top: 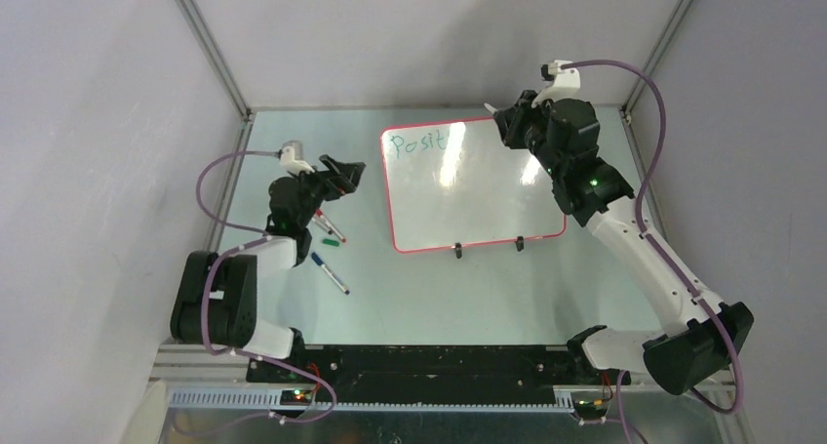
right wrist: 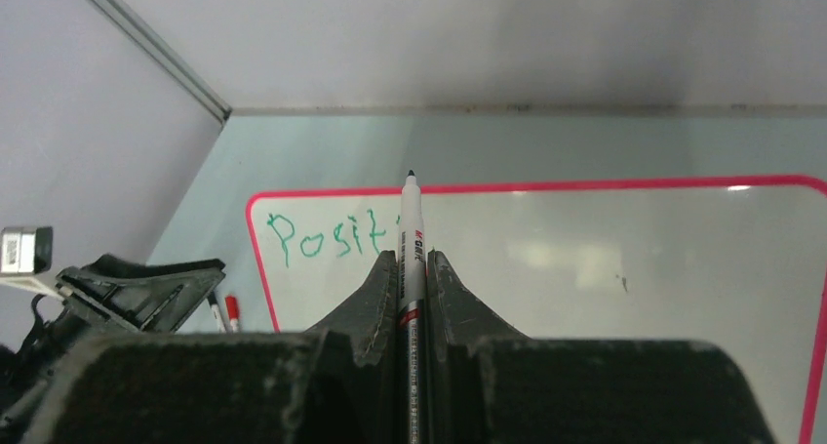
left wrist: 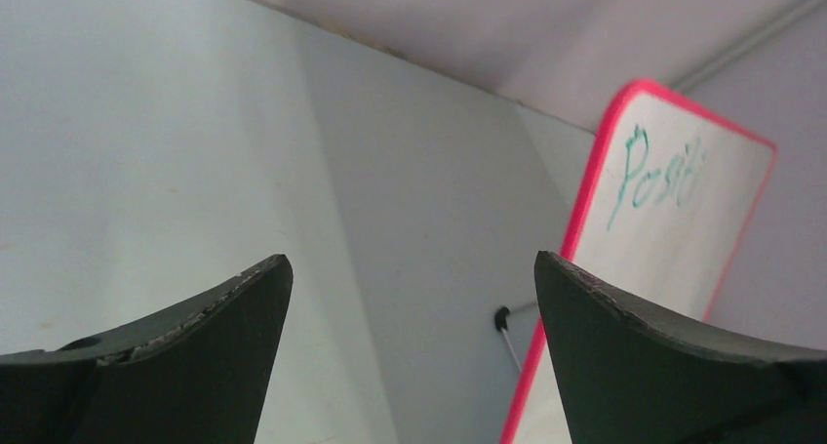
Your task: Write a sentence on the whiteboard
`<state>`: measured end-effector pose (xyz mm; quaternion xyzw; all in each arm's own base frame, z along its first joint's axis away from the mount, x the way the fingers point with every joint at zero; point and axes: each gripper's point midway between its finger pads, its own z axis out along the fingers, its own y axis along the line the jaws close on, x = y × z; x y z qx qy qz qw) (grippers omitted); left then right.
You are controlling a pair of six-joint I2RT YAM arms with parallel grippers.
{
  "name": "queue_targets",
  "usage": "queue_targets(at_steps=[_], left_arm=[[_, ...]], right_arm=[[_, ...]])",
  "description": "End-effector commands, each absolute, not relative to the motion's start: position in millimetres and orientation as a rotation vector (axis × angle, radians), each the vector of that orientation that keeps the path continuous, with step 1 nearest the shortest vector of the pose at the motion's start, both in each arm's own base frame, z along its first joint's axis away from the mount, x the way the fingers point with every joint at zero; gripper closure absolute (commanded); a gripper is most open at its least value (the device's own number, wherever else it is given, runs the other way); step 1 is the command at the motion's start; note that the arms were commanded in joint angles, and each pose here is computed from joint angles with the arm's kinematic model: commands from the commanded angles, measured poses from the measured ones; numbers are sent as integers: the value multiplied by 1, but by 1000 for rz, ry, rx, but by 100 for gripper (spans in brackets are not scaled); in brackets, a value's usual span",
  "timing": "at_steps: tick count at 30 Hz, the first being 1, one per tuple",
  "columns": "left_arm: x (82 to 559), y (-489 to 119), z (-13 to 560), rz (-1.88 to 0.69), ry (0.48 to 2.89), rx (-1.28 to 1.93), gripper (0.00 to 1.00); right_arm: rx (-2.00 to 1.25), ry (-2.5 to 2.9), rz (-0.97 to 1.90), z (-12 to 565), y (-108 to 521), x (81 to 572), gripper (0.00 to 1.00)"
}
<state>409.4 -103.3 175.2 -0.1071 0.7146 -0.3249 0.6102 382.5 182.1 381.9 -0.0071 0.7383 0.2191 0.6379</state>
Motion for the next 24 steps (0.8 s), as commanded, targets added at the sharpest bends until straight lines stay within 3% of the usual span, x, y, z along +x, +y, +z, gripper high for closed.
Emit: queue_targets(at_steps=[1, 12, 17, 24], left_arm=[[409, -141, 185, -915, 1632, -66, 1], [394, -170, 197, -1154, 1515, 18, 3], [385, -183, 217, -1266, 1408, 95, 14], [400, -188, 201, -1267, 1482, 72, 21]], right_arm=[[-38, 1707, 491, 376, 186, 382, 100], [-130, 1749, 504, 335, 203, 395, 100], [-138, 1754, 510, 328, 206, 397, 100], [-182, 1745, 548, 326, 223, 395, 100]])
